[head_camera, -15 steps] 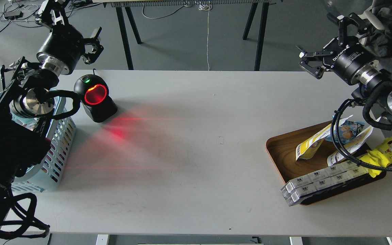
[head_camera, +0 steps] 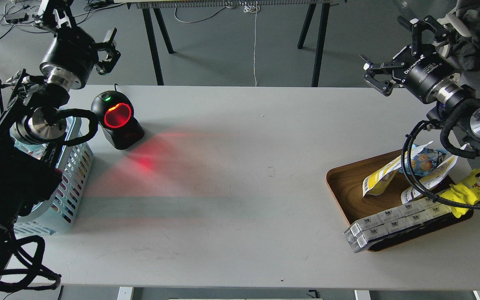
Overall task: Scan snack and place in basket
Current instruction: 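Raise the right gripper and move it back from the wooden tray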
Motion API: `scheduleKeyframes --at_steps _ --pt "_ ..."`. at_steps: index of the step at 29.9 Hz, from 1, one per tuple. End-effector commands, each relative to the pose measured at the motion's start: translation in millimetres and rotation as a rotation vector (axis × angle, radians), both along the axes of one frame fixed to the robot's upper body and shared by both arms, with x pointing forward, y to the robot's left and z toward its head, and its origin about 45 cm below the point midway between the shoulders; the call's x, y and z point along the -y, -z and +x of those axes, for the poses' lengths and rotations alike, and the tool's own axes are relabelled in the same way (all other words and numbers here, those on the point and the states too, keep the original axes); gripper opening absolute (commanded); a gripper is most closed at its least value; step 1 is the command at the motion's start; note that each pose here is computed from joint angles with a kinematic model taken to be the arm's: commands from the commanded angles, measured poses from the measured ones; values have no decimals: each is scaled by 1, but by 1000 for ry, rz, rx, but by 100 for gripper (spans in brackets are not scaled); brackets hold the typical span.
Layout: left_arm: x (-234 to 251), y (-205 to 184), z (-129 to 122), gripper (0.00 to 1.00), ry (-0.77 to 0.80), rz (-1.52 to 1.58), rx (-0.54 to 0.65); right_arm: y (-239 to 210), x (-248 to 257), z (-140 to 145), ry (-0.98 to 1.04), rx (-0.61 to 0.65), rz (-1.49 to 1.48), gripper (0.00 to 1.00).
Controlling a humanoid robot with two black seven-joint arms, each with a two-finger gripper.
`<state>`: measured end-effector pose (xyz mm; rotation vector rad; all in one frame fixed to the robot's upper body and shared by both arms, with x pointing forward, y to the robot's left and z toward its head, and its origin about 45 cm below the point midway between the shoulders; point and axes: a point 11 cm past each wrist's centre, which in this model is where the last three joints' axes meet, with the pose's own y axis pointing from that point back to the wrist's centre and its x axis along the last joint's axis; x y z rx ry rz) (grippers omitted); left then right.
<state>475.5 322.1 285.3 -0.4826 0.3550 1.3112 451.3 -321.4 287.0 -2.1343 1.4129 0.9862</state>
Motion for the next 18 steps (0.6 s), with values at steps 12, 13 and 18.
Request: scheduleKeyframes --at_steps 12,13,18 --pt "9 0 -1 100 26 26 8 4 -1 -2 -15 -1 -43 99" --pt "8 0 -1 100 25 26 9 3 -2 -1 -16 2 -43 99" --pt "7 -4 0 100 26 30 17 -4 -1 0 -21 12 -60 99"
